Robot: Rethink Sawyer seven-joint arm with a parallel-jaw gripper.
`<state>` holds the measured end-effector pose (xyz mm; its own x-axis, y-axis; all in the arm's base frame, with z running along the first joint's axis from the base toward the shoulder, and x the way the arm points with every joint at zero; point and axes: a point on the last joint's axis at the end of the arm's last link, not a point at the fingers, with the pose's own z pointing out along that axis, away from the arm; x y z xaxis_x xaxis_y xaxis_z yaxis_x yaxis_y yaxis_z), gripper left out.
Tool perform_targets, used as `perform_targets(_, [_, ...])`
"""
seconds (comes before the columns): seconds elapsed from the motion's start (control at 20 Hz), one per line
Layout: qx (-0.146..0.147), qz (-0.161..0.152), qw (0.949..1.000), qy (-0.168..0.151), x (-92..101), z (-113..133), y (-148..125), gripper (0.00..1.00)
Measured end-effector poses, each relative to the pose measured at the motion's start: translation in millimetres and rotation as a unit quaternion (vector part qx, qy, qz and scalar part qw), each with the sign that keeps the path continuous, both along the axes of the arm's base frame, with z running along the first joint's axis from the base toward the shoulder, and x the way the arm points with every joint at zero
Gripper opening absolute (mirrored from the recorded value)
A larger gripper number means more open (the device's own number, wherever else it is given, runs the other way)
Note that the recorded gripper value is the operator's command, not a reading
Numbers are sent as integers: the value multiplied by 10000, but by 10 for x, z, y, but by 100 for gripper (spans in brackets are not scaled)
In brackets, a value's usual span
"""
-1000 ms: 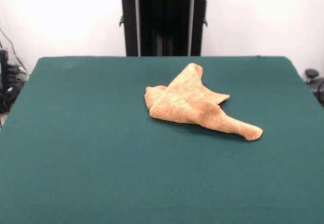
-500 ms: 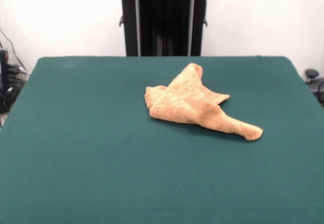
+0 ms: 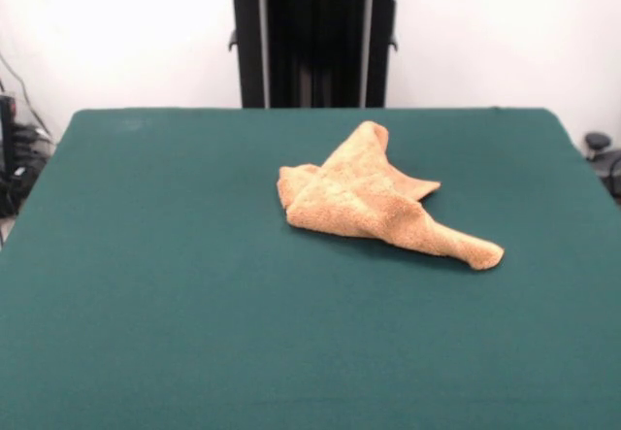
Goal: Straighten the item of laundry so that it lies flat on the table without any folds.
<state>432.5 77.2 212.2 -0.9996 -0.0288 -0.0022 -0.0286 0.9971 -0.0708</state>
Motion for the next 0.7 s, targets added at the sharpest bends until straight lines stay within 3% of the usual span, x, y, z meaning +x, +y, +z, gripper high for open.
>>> perform_targets(0.7, [-7,39,10000,6,63,-28,-6,100])
